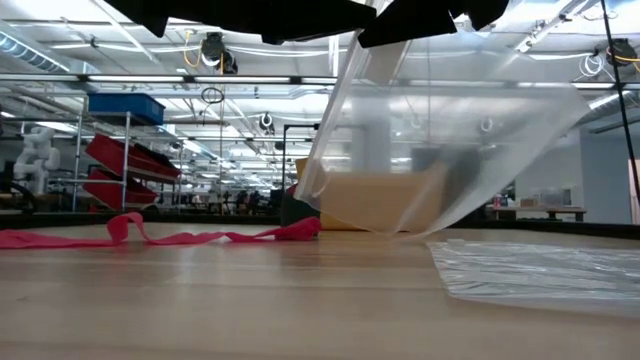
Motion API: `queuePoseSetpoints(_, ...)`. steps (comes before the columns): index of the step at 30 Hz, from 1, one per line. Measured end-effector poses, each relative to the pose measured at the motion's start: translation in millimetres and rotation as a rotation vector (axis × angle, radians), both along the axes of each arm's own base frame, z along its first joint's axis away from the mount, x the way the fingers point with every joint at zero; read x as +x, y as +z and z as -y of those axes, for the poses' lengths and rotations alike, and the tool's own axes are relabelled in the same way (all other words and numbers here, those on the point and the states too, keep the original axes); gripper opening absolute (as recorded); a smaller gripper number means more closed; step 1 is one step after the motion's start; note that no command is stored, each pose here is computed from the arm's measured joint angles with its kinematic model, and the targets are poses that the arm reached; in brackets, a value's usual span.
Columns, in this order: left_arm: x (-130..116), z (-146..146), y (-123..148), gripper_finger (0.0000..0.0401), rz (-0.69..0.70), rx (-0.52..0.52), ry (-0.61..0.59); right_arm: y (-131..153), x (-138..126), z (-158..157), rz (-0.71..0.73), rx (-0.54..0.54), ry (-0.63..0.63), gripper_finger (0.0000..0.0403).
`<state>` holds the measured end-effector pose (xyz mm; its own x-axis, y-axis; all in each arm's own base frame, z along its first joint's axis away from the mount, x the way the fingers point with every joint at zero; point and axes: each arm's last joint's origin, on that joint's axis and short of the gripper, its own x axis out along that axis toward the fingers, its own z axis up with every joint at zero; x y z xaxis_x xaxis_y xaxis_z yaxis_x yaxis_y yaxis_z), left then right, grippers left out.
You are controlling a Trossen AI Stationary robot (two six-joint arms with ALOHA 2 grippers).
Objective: Roll bandage
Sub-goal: Open the transparent zip bag
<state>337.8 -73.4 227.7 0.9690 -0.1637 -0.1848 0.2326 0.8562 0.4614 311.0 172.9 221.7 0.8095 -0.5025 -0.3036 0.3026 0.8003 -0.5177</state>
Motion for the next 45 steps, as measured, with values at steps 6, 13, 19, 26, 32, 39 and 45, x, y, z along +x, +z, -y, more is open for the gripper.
queuePoseSetpoints(6, -1, -1, -4, 0.0013, -0.050, 0.018, 0.033, 5, -7, -4, -0.006, -0.047, -0.001, 0.0016)
queuePoseSetpoints(13, -2, -3, -10, 0.0013, -0.089, 0.037, 0.076, 27, -20, -12, 0.074, -0.002, 0.019, 0.0001)
queuePoseSetpoints(19, -2, -3, -10, 0.0013, -0.090, 0.036, 0.074, 25, -21, -12, 0.071, 0.019, 0.019, 0.0004)
queuePoseSetpoints(26, -2, -3, -9, 0.0013, -0.088, 0.035, 0.072, 16, -21, -6, -0.019, 0.094, 0.062, 0.0072)
queuePoseSetpoints(32, -2, -2, -9, 0.0013, -0.086, 0.033, 0.067, 12, -14, 11, -0.043, 0.126, 0.004, 0.0139)
queuePoseSetpoints(39, -2, -2, -9, 0.0013, -0.083, 0.032, 0.065, 6, -1, 30, -0.114, 0.224, 0.048, 0.0120)
queuePoseSetpoints(45, -2, -1, -9, 0.0013, -0.084, 0.032, 0.065, 7, 4, 39, -0.130, 0.207, 0.050, 0.0038)
